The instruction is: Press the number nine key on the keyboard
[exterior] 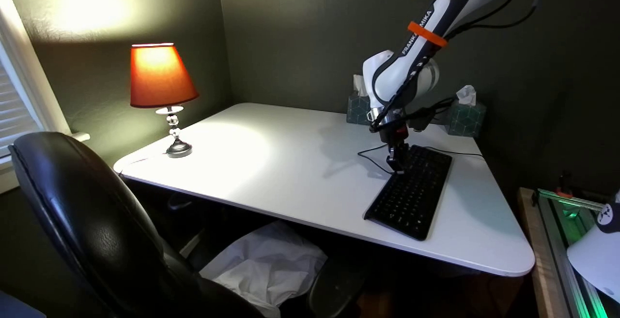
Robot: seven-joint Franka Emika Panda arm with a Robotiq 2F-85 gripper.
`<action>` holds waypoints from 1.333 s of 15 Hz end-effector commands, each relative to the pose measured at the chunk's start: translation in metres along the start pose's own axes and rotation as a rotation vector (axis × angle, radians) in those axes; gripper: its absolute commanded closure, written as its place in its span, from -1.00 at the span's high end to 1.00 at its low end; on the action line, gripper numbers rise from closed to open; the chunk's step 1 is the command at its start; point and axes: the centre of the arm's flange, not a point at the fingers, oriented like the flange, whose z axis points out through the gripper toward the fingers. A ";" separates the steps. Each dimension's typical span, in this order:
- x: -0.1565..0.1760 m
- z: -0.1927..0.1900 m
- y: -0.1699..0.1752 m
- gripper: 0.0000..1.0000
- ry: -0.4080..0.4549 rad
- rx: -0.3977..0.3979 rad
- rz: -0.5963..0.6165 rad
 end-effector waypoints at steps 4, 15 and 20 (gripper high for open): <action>-0.005 -0.004 0.000 -1.00 0.000 0.021 0.002; -0.015 -0.019 -0.002 -0.47 0.031 0.007 0.008; -0.020 -0.026 -0.003 0.20 0.046 0.008 0.005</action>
